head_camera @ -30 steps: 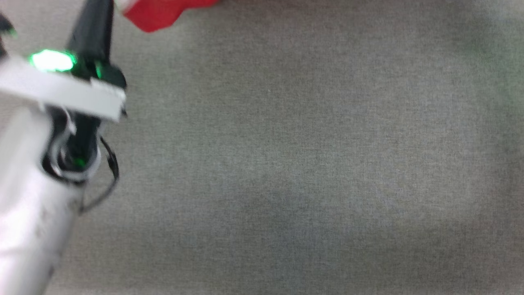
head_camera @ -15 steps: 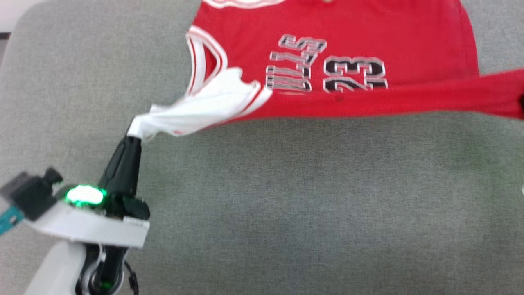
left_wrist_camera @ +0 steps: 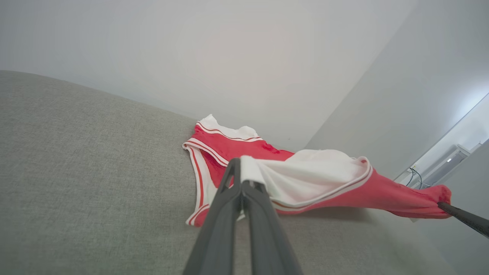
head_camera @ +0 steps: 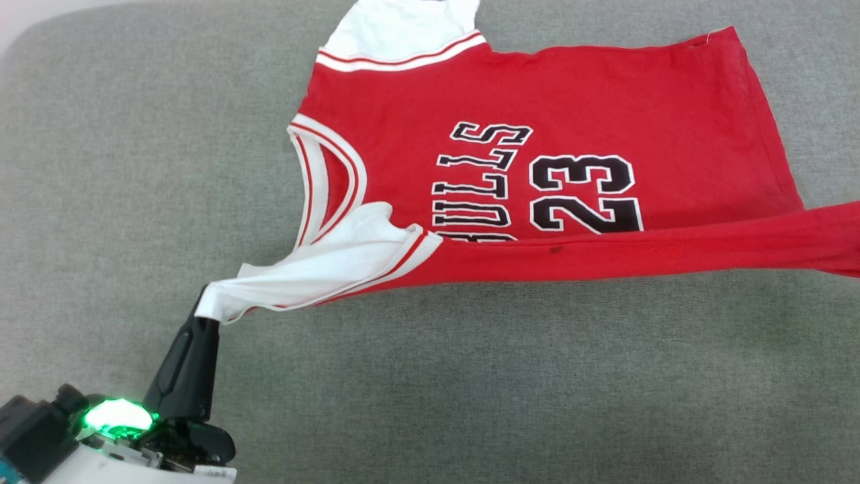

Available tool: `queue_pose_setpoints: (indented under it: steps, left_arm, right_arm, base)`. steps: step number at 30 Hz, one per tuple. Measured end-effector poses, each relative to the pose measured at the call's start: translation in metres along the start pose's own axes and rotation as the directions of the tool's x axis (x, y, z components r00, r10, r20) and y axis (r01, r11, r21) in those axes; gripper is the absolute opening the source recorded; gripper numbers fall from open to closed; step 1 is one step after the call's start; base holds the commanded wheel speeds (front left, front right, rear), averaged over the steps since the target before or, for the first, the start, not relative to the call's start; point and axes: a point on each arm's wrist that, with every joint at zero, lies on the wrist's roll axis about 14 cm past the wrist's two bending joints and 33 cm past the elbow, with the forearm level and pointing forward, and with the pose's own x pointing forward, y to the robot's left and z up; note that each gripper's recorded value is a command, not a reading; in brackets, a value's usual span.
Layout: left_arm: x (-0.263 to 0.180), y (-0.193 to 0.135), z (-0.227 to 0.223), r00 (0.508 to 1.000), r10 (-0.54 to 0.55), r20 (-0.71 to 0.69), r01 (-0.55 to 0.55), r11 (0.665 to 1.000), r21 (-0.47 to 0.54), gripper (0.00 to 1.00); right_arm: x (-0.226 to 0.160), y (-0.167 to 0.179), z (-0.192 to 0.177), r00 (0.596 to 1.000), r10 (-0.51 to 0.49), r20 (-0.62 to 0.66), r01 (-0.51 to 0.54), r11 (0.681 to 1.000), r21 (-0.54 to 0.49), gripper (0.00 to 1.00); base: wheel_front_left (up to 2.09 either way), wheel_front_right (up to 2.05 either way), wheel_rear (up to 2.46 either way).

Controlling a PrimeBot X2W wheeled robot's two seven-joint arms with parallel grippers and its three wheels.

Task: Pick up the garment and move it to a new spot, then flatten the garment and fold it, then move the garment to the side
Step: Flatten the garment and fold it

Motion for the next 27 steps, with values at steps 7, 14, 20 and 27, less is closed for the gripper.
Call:
queue_pose_setpoints:
  steps: [7,14,20,27]
  left_arm:
    - [0.01,-0.009,-0.003,0.998,-0.045,-0.033,0.046,0.998,0.043,0.0]
    - [0.046,-0.019,-0.009,0.99,-0.123,-0.066,0.128,0.989,0.077,0.0]
    - [0.075,-0.013,-0.016,0.991,-0.119,-0.063,0.124,0.99,0.073,0.0]
    - [0.089,0.009,-0.047,0.992,-0.058,-0.115,0.069,0.993,0.094,0.0]
  right_arm:
    - [0.0,0.001,-0.012,0.999,0.005,-0.038,-0.003,0.999,0.038,0.0]
    - [0.024,0.0,-0.022,0.997,0.023,-0.072,-0.019,0.998,0.056,0.0]
    - [0.042,-0.006,-0.032,0.996,0.01,-0.092,-0.004,0.997,0.072,0.0]
    - [0.051,-0.022,-0.056,0.99,-0.048,-0.133,0.06,0.994,0.087,0.0]
  base:
    - [0.0,0.0,0.0]
    - [0.0,0.0,0.0]
    - [0.0,0.0,0.0]
    - [0.0,0.0,0.0]
